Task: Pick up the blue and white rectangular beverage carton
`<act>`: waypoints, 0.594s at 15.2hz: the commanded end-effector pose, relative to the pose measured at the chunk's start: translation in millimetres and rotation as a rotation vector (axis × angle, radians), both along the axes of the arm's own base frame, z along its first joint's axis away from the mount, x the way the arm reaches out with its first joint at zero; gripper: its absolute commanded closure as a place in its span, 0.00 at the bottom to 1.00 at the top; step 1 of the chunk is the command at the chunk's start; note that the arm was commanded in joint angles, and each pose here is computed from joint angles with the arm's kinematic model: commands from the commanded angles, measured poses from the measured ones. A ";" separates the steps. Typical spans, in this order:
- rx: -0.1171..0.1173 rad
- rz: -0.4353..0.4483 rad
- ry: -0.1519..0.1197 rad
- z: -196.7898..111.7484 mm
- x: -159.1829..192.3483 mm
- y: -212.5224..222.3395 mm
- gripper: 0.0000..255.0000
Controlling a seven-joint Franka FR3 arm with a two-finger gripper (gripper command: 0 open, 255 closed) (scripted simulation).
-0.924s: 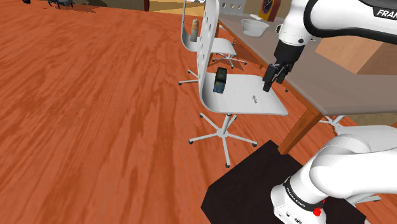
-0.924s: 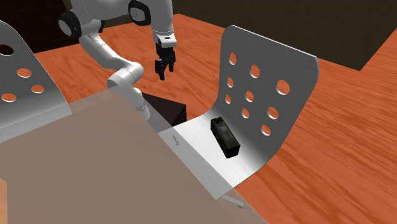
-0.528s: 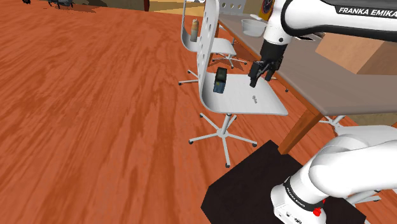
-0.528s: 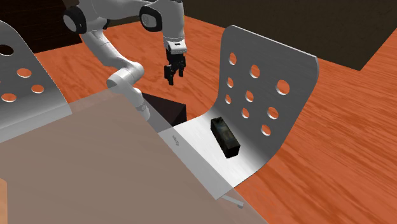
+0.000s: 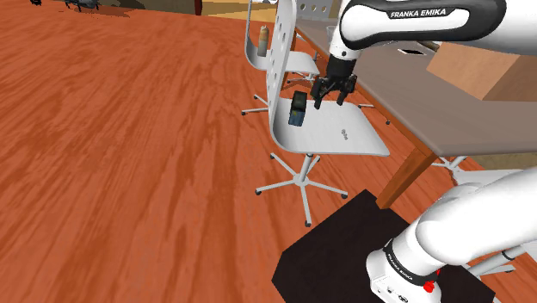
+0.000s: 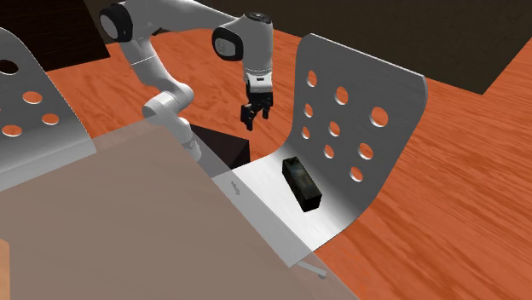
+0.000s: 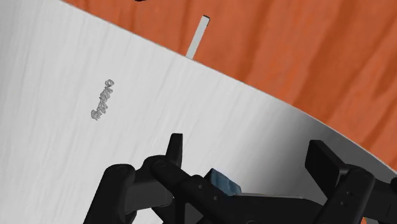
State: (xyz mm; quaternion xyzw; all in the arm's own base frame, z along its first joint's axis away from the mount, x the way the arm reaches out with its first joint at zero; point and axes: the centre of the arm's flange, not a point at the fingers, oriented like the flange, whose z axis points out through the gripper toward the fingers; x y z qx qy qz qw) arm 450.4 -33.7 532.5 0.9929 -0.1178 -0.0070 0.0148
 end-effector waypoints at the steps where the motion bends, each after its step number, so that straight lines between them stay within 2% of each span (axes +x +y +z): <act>1: 0.004 -0.049 -0.005 -6.9 25.4 -5.3 0.00; 9: 0.019 -0.237 -0.020 -37.1 116.4 -47.3 0.00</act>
